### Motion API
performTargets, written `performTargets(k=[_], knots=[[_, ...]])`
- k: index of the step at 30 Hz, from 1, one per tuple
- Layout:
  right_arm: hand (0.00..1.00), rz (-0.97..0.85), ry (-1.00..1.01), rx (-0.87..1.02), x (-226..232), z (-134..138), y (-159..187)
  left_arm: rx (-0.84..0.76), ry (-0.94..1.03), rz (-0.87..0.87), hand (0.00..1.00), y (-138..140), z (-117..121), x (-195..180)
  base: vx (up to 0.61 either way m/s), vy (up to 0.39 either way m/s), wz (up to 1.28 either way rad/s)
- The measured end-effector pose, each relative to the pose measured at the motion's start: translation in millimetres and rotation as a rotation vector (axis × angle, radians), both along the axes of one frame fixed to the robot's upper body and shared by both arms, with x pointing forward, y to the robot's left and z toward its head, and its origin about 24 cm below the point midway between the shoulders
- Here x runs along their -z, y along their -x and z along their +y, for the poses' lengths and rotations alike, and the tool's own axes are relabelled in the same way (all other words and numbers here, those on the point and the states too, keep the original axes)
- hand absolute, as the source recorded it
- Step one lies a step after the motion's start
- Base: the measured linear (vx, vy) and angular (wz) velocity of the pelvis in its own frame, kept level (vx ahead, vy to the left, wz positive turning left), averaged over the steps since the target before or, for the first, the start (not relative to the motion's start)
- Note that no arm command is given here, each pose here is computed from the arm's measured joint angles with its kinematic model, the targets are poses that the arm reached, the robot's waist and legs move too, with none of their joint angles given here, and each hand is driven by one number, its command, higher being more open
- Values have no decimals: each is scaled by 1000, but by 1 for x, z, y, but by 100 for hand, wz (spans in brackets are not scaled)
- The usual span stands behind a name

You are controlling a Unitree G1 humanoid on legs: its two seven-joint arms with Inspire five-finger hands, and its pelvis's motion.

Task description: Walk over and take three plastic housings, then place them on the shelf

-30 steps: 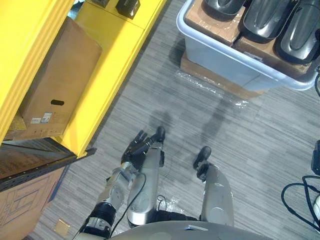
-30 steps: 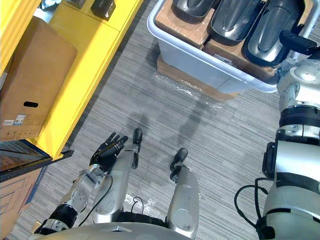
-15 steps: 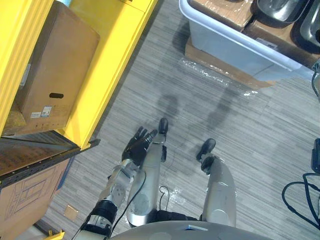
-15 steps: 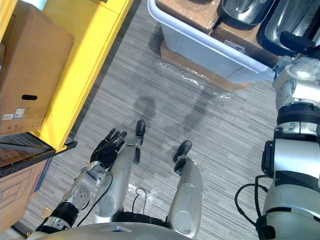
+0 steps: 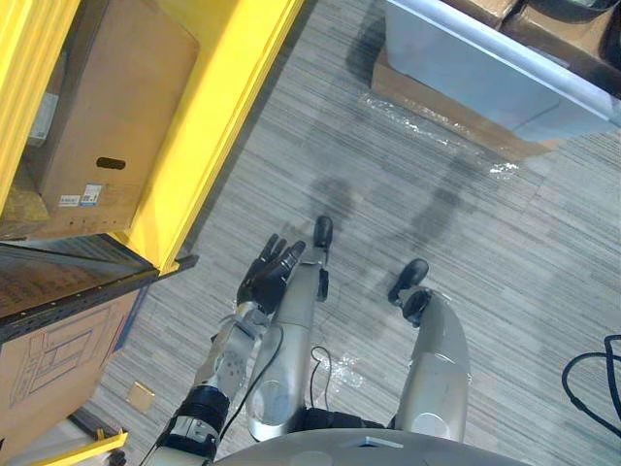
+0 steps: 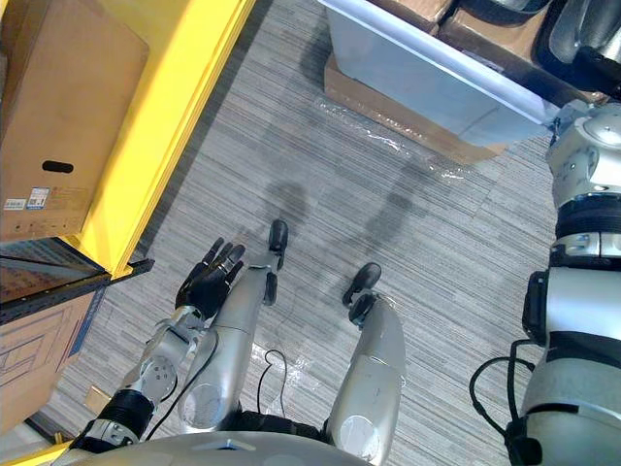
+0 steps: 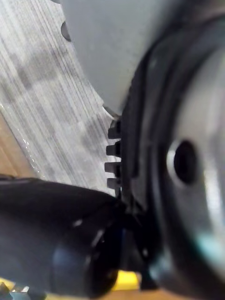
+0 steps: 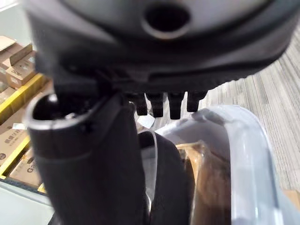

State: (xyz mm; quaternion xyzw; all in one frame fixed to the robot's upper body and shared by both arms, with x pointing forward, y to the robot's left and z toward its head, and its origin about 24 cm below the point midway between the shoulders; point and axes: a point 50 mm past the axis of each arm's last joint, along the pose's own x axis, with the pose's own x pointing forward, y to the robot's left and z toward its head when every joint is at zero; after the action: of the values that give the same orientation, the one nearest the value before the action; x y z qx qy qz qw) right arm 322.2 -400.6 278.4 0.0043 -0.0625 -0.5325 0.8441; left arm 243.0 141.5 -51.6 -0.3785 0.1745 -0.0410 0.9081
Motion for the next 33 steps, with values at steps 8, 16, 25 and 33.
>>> performTargets(k=[8, 16, 25, 33], knots=[[0, 67, -42, 61, 12, -15, 10, -7, -6, 8, 100, 0, 1, 1, 5, -1, -1], [0, 106, -75, 43, 21, -15, 9, -15, -3, -1, 100, 0, 0, 0, 17, -7, -2], [0, 123, -85, 16, 30, -9, 3, -27, -6, 12, 100, 1, 0, 2, 0, 0, 0], [0, -14, -3, 146, 14, -7, 11, -49, -10, 8, 100, 1, 0, 3, 9, -5, 0]])
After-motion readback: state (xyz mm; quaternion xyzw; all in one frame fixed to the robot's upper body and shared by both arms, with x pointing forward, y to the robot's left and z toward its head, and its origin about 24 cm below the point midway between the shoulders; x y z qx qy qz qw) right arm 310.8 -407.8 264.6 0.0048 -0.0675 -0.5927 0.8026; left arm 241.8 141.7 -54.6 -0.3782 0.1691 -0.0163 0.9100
